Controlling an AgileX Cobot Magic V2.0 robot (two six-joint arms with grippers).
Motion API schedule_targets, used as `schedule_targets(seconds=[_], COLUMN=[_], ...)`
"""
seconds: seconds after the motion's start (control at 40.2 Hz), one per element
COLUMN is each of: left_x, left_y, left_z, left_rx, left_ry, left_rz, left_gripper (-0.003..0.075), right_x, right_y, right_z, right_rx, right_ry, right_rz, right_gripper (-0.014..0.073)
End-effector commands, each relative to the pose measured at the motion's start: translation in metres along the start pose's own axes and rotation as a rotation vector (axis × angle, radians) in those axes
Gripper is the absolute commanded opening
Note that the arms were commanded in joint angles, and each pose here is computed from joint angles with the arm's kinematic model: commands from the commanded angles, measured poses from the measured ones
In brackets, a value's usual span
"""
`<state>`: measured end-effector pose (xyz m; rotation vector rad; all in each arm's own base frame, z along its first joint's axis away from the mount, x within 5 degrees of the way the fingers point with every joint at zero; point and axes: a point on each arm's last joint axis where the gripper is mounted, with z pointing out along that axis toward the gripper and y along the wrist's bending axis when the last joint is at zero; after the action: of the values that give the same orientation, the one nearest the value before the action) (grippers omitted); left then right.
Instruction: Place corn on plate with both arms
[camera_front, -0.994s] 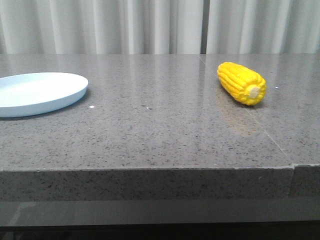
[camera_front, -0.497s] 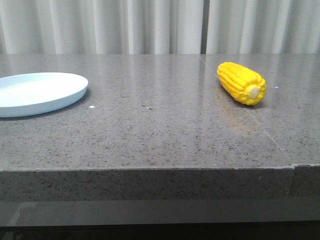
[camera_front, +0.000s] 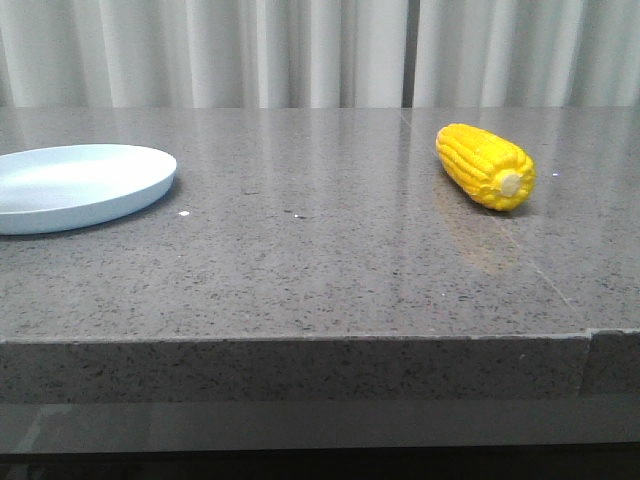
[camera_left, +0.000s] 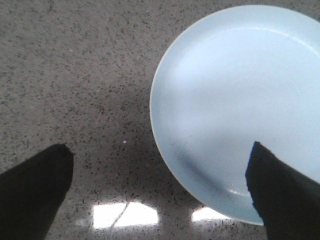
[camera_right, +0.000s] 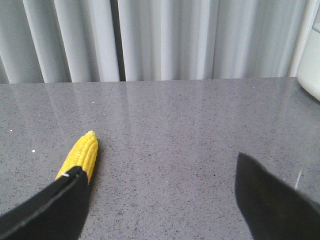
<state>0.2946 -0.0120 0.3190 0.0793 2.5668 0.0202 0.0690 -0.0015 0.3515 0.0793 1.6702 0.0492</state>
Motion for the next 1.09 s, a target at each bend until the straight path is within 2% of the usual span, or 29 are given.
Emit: schedule_targets(seconds=[0.0,0.199,0.348,0.423,0.671,1.019,1.069], left_x=[-0.019,-0.029,-0.030,-0.029,-0.029,-0.031,-0.031], left_y=[-0.002,-0.003,-0.005,-0.008,-0.011,-0.011,-0.011], left_z=[0.004,0.043,0.063,0.068,0.071,0.072,0.072], left_rx=[0.006,0.011,0.033,0.058,0.091,0.091,0.090], left_ry=[-0.019,0.146,0.204,0.223,0.229,0.212,0.204], left_rz=[-0.004,-0.007,-0.017,-0.037,-0.045,-0.045,-0.046], left_gripper=[0.0671,0.0671,0.0667,0.0632,0.0403,0.0015,-0.0018], right_x=[-0.016,-0.016,-0.016,-0.016,-0.016,-0.016,-0.016], right_y=[0.001,0.001,0.001,0.001,0.001,0.001,0.001], right_z=[-0.001,-0.001,-0.001,-0.001,-0.001,-0.001,-0.001], right_rx=[-0.004,-0.004,-0.004,-0.004,-0.004,-0.004,-0.004], right_ry=[-0.094,-0.094,-0.094,-0.094,-0.094,-0.094,-0.094], right_rz=[-0.007,-0.007,-0.007,-0.007,-0.007,-0.007,-0.007], right_gripper=[0.0623,0.0623,0.0623,0.0623,0.0623,0.0623,0.0623])
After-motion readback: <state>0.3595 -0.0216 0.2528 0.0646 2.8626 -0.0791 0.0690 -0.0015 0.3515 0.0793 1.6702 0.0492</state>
